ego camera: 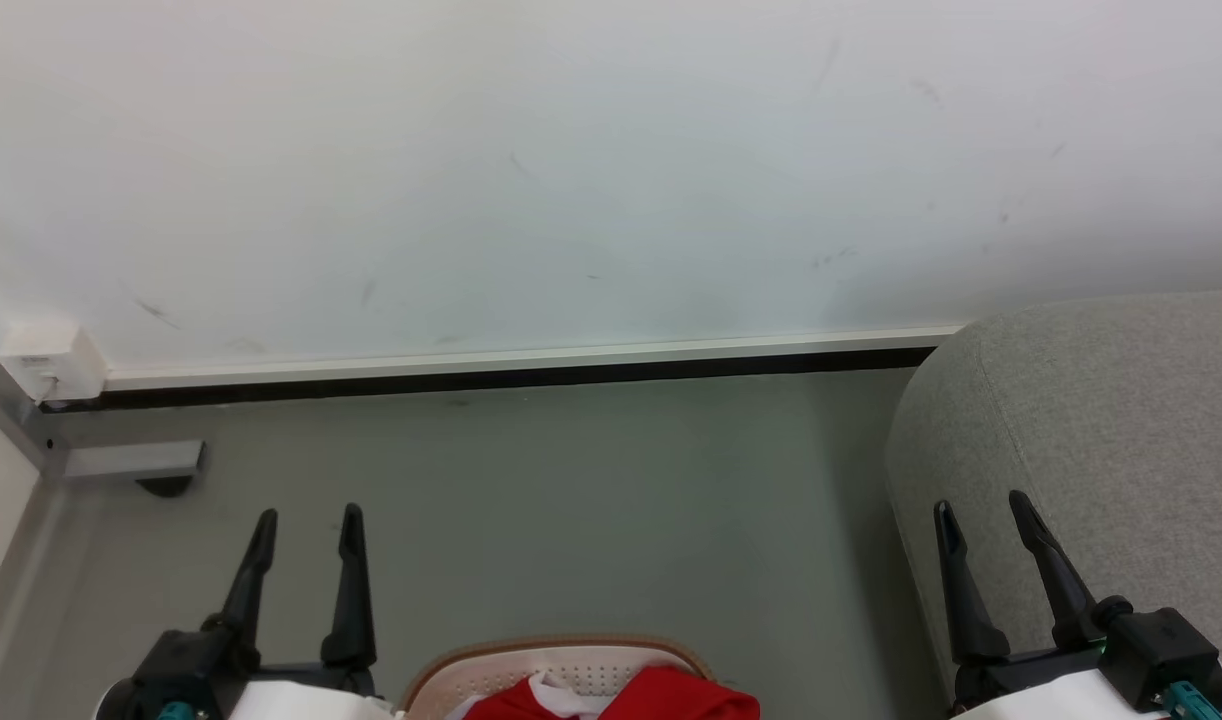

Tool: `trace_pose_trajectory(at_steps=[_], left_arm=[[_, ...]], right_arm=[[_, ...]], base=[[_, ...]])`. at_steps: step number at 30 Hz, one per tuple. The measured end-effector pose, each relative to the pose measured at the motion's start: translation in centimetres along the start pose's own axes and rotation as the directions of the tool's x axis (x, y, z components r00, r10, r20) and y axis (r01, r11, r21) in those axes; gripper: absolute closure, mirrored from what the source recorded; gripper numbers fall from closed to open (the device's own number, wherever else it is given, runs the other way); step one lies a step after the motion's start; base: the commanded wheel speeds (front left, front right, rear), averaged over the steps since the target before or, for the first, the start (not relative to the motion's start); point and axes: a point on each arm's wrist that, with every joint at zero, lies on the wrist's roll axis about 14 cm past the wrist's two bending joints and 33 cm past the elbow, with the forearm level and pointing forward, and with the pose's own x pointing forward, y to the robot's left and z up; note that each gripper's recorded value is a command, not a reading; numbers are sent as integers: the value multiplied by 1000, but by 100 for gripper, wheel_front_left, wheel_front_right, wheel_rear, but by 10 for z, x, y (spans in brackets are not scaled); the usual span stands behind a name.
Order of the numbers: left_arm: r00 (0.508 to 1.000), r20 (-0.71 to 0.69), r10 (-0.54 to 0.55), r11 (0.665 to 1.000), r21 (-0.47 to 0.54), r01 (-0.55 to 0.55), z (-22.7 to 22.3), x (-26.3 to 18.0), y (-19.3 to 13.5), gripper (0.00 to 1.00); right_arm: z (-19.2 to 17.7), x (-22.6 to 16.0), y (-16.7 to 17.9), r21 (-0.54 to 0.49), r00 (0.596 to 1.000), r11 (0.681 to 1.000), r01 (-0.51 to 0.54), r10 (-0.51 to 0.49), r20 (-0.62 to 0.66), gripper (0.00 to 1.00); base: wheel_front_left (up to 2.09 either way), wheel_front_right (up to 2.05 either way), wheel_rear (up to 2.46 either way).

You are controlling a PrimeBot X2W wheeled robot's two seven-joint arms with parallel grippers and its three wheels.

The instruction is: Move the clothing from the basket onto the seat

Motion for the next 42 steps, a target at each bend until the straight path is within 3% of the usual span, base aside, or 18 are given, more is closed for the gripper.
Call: trace_pose_trajectory(at_steps=[25,37,42], left_arm=[[999,-34,-6,1000,-9,5,-13,3,-3,0],[972,-192,-135,990,-57,126,-78,28,-41,0],[914,-341,-219,976,-61,211,-134,30,-55,0]], right_arm=[[-2,-1,-7,10,1000,1000,23,-23,-6,0],[-3,3,-49,-14,991,991,134,-134,-5,0],[-8,4,-72,-28,981,981,194,-195,-16,0]], base=[[0,0,0],[0,0,0],[0,0,0]])
